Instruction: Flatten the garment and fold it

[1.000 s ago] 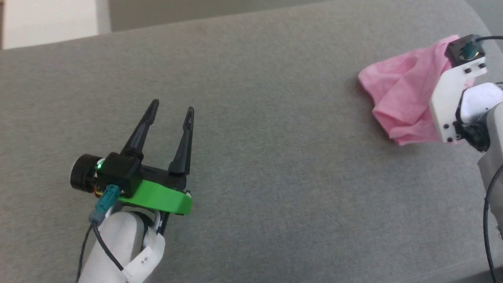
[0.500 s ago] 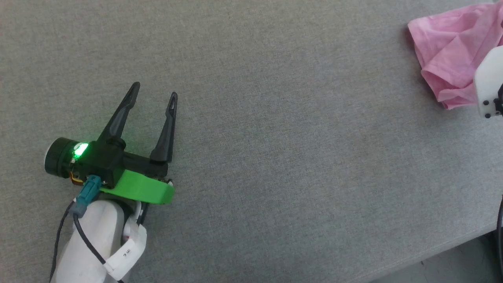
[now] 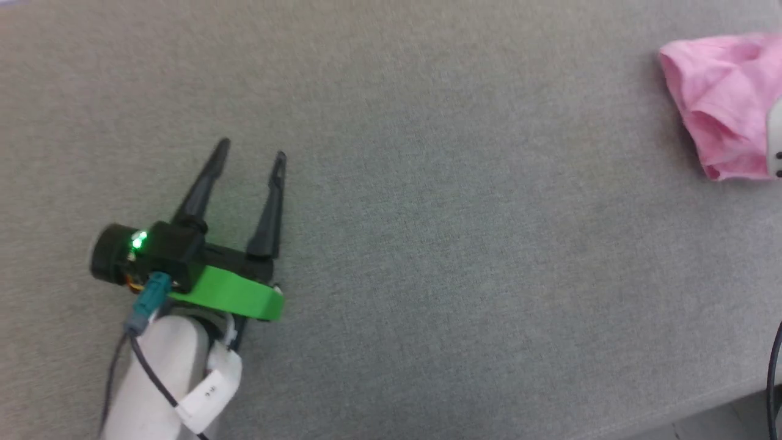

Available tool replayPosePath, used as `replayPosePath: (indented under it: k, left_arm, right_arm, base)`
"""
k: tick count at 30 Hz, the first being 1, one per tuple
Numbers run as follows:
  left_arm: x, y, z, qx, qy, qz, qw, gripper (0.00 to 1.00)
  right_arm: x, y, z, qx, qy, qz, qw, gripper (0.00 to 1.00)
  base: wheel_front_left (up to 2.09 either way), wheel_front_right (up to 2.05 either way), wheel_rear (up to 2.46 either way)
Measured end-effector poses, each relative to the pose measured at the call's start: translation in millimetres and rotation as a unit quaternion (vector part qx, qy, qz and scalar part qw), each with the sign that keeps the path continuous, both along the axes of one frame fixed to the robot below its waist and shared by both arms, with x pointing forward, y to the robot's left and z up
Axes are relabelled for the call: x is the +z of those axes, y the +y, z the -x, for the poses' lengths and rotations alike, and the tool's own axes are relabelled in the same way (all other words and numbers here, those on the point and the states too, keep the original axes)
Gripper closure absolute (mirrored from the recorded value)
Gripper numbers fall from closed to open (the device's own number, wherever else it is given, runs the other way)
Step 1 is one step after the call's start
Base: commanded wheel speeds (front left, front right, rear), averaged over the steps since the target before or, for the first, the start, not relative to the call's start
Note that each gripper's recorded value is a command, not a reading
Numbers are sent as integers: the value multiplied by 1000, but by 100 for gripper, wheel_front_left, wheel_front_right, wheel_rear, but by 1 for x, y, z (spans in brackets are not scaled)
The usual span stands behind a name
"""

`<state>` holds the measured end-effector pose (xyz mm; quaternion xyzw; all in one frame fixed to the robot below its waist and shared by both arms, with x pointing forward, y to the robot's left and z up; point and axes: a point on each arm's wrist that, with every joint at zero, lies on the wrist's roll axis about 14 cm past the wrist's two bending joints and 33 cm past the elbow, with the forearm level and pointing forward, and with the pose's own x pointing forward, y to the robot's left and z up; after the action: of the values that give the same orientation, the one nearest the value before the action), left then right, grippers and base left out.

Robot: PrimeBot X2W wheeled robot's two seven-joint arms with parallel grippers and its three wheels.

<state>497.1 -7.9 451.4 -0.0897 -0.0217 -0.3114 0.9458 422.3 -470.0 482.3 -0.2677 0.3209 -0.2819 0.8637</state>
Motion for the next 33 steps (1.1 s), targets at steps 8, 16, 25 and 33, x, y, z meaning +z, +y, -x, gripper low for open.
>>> replayPosePath:
  k: [8, 16, 25, 33]
  left_arm:
    - [30, 16, 24, 41, 4, 25, 999, 0]
    - [50, 49, 50, 94, 2, 30, 995, 0]
    - [64, 94, 78, 157, -7, 24, 987, 0]
    - [75, 126, 98, 202, -20, 22, 979, 0]
  right_arm:
    - [32, 45, -15, 83, -162, -53, 982, 0]
    - [59, 117, -18, 179, -311, -125, 925, 0]
    - [62, 190, 7, 230, -400, -201, 864, 0]
    - [57, 238, 29, 270, -405, -232, 842, 0]
  base:
    - [0, 0, 0]
    - [0, 0, 0]
    - [0, 0, 0]
    - [0, 0, 0]
